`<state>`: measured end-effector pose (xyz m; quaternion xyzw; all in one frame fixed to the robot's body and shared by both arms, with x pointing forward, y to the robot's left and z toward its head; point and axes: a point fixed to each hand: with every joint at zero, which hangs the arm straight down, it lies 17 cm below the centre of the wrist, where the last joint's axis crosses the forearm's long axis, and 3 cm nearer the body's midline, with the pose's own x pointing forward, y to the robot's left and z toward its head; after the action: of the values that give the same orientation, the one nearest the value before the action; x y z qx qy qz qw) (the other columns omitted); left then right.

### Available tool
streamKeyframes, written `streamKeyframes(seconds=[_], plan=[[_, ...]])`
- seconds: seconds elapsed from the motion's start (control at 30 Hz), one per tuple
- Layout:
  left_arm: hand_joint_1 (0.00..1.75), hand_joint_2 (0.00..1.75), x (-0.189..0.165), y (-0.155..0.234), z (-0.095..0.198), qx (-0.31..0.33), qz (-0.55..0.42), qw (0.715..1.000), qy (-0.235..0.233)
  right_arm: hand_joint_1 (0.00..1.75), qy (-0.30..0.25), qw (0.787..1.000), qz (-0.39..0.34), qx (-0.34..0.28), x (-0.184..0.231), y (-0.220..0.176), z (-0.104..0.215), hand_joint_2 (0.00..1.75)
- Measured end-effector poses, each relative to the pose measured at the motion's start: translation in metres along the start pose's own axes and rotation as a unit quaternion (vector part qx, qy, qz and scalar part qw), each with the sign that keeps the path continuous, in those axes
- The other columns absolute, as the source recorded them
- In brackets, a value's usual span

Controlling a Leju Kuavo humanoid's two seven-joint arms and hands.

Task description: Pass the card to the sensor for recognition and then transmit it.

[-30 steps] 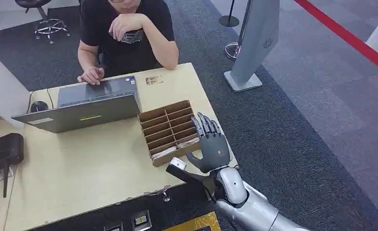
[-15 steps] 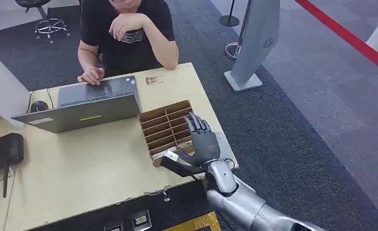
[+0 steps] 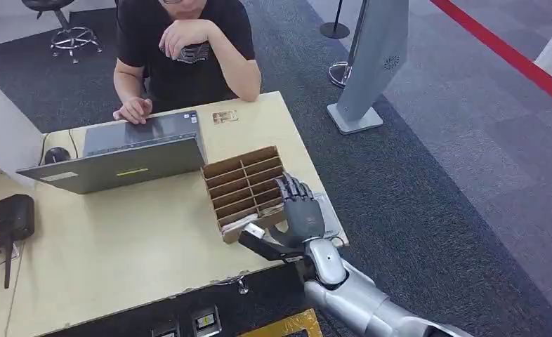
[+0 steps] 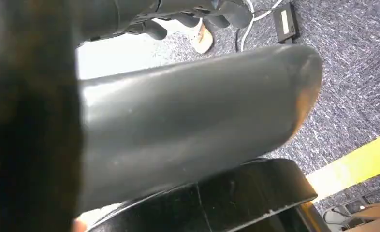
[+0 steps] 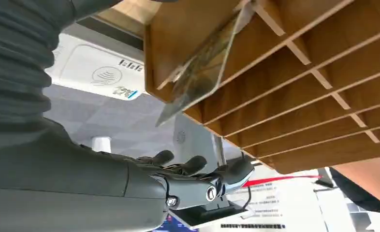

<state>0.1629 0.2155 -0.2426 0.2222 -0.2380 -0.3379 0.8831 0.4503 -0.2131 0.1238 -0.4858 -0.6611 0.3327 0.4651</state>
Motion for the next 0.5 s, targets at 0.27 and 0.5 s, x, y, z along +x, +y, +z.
streamKeyframes(seconds=[0.27, 0.5], plan=[[0.00, 0.00, -0.003, 0.000, 0.000, 0.000, -0.001, 1.000, 0.005, 0.00, 0.009, 0.999, 0.033, -0.007, -0.014, -0.003, 0.010, 1.75], [0.00, 0.00, -0.007, 0.002, 0.000, 0.003, 0.002, 1.000, 0.010, 0.00, -0.004, 0.998, 0.047, -0.037, -0.009, -0.026, 0.010, 1.75]])
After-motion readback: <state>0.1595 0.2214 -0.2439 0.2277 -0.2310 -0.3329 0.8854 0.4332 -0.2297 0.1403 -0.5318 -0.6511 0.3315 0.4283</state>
